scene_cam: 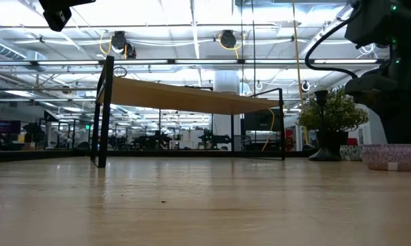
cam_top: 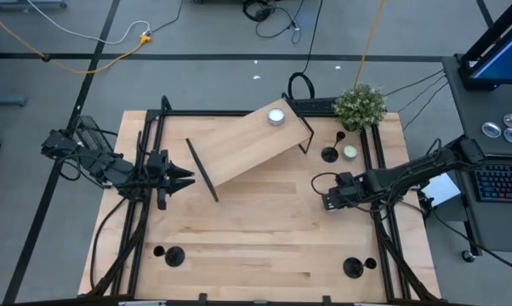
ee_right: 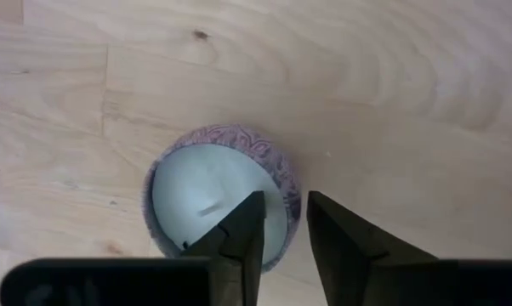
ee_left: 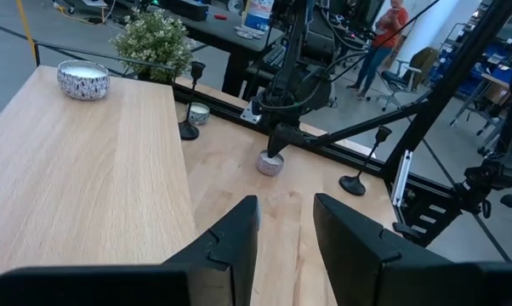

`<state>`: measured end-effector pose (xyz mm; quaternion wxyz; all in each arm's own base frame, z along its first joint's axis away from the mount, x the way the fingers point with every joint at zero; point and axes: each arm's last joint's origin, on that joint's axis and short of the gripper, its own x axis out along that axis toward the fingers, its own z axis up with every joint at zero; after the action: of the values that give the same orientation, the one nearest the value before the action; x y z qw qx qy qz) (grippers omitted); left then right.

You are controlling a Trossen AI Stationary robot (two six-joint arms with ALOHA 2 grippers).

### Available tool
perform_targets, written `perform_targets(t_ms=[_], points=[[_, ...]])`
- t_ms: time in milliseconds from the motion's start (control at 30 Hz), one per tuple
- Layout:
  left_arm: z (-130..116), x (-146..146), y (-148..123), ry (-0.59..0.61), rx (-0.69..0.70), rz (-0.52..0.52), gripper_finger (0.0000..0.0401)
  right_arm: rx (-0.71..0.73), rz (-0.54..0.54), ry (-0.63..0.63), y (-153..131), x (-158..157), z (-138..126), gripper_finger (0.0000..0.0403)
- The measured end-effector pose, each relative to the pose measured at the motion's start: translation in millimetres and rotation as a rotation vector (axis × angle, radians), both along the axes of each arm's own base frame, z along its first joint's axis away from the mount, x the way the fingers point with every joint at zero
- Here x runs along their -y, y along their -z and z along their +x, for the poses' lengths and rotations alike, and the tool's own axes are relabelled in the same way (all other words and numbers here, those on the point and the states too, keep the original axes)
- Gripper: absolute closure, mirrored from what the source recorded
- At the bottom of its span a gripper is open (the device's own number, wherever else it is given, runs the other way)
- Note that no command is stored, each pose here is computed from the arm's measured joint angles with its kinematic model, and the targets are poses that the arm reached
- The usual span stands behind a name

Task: Pick & Place candle stick holders
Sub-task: Put the violet scented candle on the shelf

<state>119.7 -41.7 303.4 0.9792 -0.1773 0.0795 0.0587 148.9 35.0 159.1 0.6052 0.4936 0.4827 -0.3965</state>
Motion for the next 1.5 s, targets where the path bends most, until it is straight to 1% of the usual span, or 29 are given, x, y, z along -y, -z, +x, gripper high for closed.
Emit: perform_targets(t_ms=[133, 333, 400, 667, 833, 933, 1000, 1233, 1400, 1500], points=[[0, 0, 0, 0.0, 0.0, -0.001, 0.0279, 0.001, -0.001, -0.003, 0, 0, 0, 0.0332], [0, 0, 0, -0.001, 0.0, -0.002, 0.0279, 0.005, -0.026, -0.007, 0, 1, 0, 0.0385], [0, 0, 0, 0.0, 0.0, -0.001, 0.0279, 0.006, -0.029, -0.015, 1, 1, 0, 0.0397], [0, 0, 0, -0.002, 0.0, 0.001, 0.0279, 0.03, -0.035, -0.013, 1, 1, 2, 0.04], [0, 0, 0, -0.004, 0.0, 0.002, 0.0279, 0.119, -0.044, -0.057, -10, -1, 13, 0.0401], [0, 0, 0, -0.004, 0.0, 0.001, 0.0279, 0.189, -0.059, -0.106, -25, -1, 23, 0.0402], [0, 0, 0, -0.004, 0.0, 0.001, 0.0279, 0.253, -0.093, -0.13, -40, 0, 32, 0.0402], [0, 0, 0, -0.005, 0.0, 0.002, 0.0279, 0.458, -0.266, -0.216, -104, 10, 59, 0.0402], [0, 0, 0, -0.004, 0.0, 0.009, 0.0279, 0.527, -0.384, -0.284, -144, 23, 73, 0.0402], [0, 0, 0, -0.004, 0.0, 0.009, 0.0279, 0.511, -0.451, -0.337, -162, 33, 82, 0.0402]])
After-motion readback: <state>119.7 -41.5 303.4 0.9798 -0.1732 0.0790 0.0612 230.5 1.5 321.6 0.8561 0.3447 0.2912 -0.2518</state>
